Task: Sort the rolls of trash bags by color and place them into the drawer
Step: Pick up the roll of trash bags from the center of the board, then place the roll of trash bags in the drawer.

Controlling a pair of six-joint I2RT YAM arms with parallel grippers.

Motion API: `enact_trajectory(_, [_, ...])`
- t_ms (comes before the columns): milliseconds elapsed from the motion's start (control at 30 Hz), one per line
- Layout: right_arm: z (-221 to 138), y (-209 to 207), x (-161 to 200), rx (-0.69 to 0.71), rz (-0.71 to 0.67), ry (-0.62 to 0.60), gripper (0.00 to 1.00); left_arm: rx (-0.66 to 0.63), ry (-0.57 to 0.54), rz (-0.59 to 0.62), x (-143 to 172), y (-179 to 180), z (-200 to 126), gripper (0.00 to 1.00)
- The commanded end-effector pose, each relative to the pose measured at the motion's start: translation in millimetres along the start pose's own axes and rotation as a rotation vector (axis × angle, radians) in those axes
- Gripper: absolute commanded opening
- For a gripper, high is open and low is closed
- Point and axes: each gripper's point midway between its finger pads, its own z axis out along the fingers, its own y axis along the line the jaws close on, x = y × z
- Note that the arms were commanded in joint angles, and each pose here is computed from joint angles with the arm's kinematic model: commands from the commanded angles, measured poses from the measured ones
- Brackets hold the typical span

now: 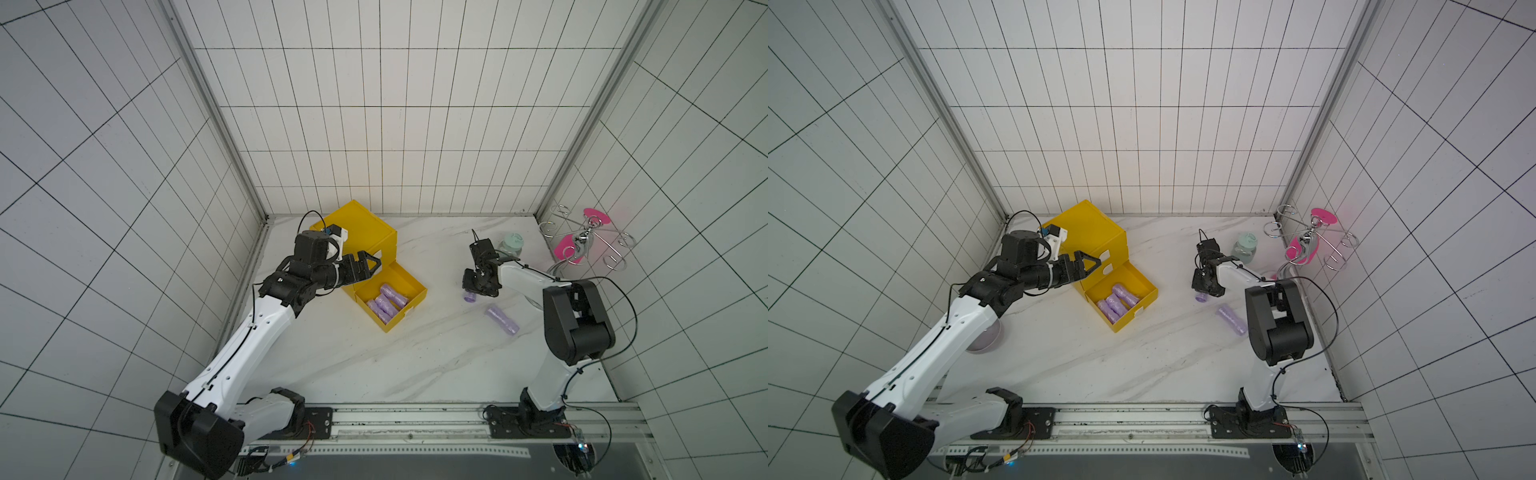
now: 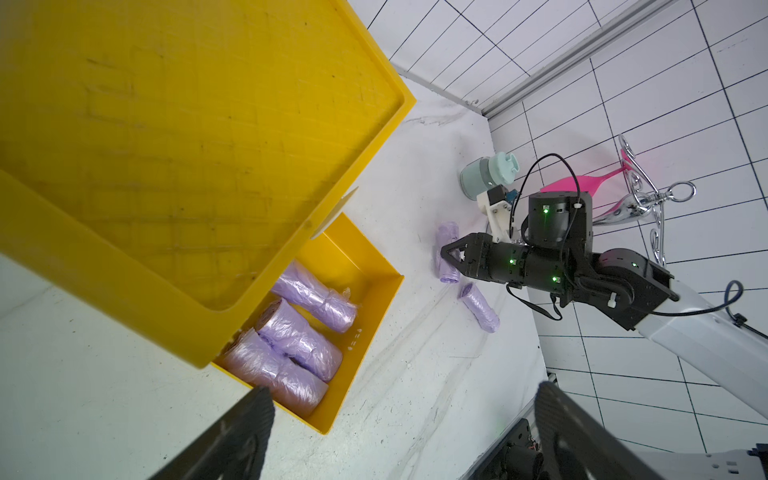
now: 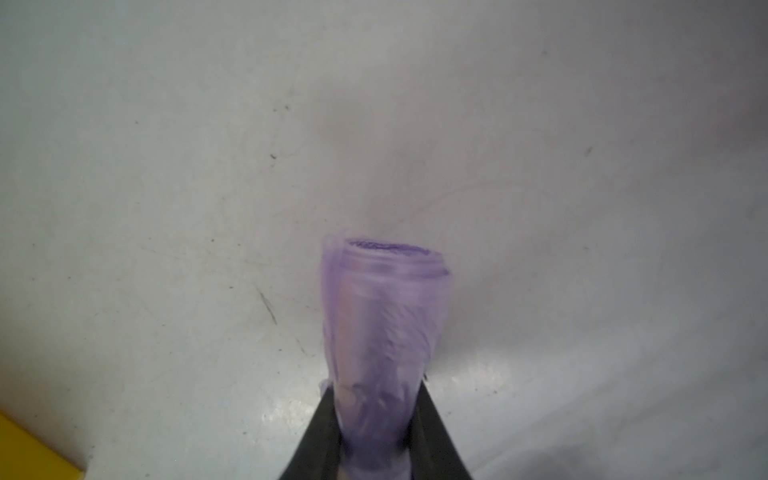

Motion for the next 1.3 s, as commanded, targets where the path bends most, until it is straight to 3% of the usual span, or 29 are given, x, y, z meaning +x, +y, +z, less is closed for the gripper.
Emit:
enact_trajectory(0, [-9, 23, -7, -0.048, -0.053, -0.011, 0.16, 0.023, -0.007, -0.008, -1, 1, -8, 0.97])
enact_trajectory(333, [-88, 104, -21, -0.171, -0.360, -0.202, 0.13, 0.004, -0.086, -0.072, -27, 28, -37, 0.97])
enact_trajectory(467, [-104, 149, -12, -0.290, -0.498, -0.229, 0.13, -0.005, -0.117, -0.101, -35, 41, -48, 0.97])
enact_trajectory(867, [-71, 231, 30, -0.356, -0.724, -0.117, 0.13, -0.015, -0.141, -0.188, -28, 72, -54, 0.97])
enact_trajectory(1267, [-40, 243, 57, -0.358, -0.775, -0.014, 0.17, -0.021, -0.151, -0.205, -25, 77, -55, 0.97])
